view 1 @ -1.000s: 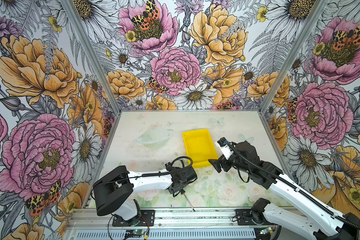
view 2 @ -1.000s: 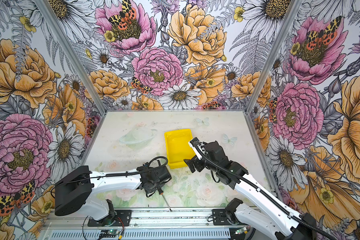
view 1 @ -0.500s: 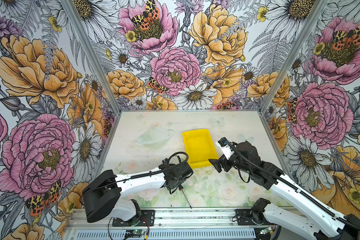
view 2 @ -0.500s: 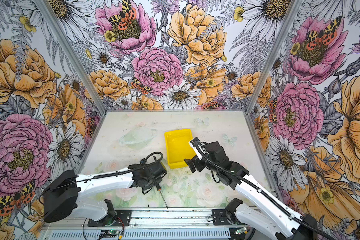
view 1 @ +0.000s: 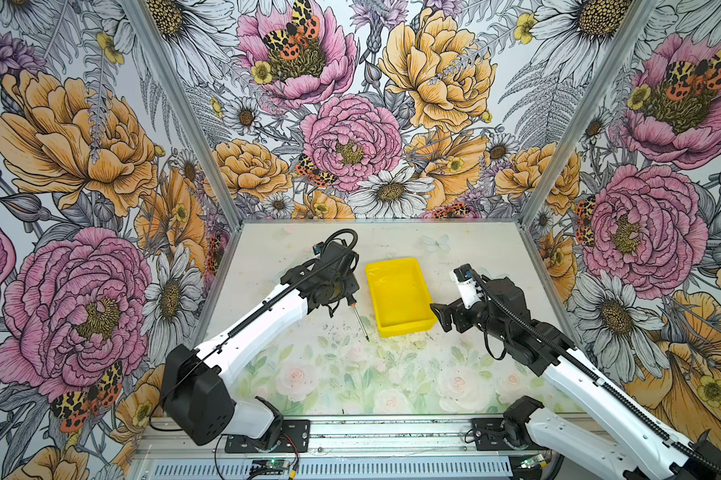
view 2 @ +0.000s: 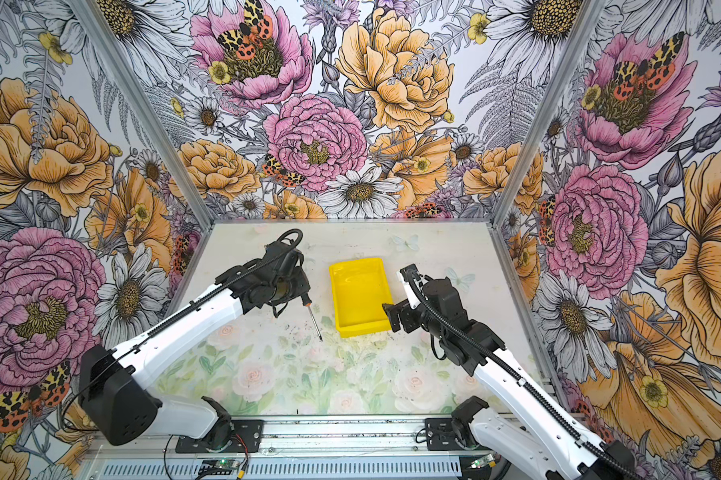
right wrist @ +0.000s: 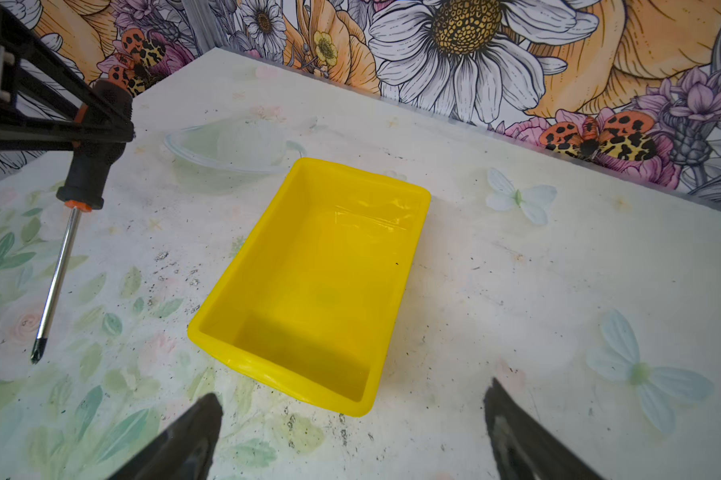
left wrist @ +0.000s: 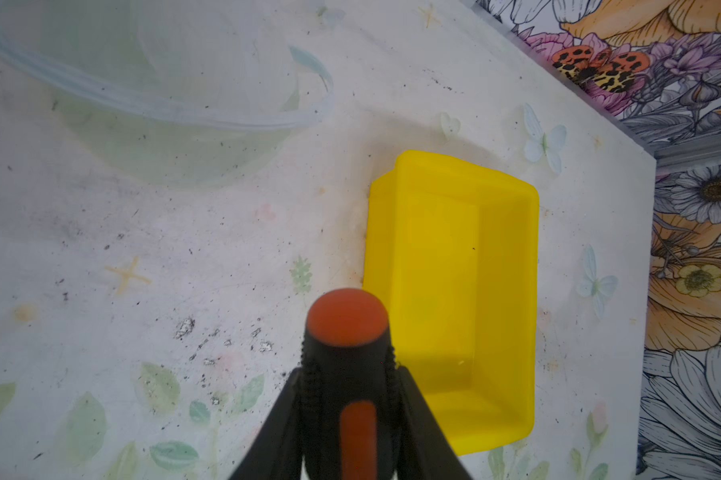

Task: Put the screwdriver in the bin
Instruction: 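Lift the screwdriver with the left gripper and carry it over the yellow bin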

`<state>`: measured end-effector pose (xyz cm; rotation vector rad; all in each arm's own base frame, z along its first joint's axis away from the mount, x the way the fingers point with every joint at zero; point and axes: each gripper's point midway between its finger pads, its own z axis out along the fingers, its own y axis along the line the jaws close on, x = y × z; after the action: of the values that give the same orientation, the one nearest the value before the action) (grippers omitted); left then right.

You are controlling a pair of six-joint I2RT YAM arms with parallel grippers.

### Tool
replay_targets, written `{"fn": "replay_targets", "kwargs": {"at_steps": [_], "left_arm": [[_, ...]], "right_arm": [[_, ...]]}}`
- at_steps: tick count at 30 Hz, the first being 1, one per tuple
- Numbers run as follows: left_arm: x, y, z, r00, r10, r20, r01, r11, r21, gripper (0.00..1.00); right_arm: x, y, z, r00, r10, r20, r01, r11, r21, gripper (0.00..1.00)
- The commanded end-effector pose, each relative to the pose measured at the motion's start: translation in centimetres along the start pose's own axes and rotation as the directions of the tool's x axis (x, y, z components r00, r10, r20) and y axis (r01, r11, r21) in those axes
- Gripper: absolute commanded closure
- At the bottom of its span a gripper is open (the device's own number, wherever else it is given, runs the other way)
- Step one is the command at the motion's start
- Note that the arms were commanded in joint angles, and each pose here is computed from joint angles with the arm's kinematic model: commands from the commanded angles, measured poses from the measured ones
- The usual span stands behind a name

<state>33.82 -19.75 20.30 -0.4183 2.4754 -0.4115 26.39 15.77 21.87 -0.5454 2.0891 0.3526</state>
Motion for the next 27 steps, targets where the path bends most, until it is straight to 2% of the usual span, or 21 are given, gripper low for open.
{"fn": "replay_targets", "kwargs": {"at_steps": [1, 7, 14, 27], "left_arm": [[-0.1, -1.9, 1.7, 0.987, 0.148, -0.057, -0.147, 0.989, 0.02, 0.94], [-1.3, -6.0, 4.8, 0.976, 0.212, -0.052, -0.21, 0.977, 0.035, 0.95], [-2.0, -11.1, 8.0, 0.962, 0.271, -0.02, -0.269, 0.961, 0.059, 0.95], [-3.0, -11.8, 11.7, 0.97, 0.242, -0.018, -0.242, 0.97, 0.029, 0.96]], "right_arm": [[-0.9, -0.7, -0.5, 0.998, 0.053, 0.037, -0.054, 0.998, 0.028, 0.0], [-1.5, -1.7, -0.7, 0.996, 0.072, 0.05, -0.074, 0.996, 0.049, 0.01], [-1.3, -1.9, -0.5, 0.994, 0.101, 0.033, -0.102, 0.995, 0.019, 0.01], [0.8, -3.1, -0.3, 0.981, 0.195, 0.009, -0.195, 0.98, 0.041, 0.0]]}}
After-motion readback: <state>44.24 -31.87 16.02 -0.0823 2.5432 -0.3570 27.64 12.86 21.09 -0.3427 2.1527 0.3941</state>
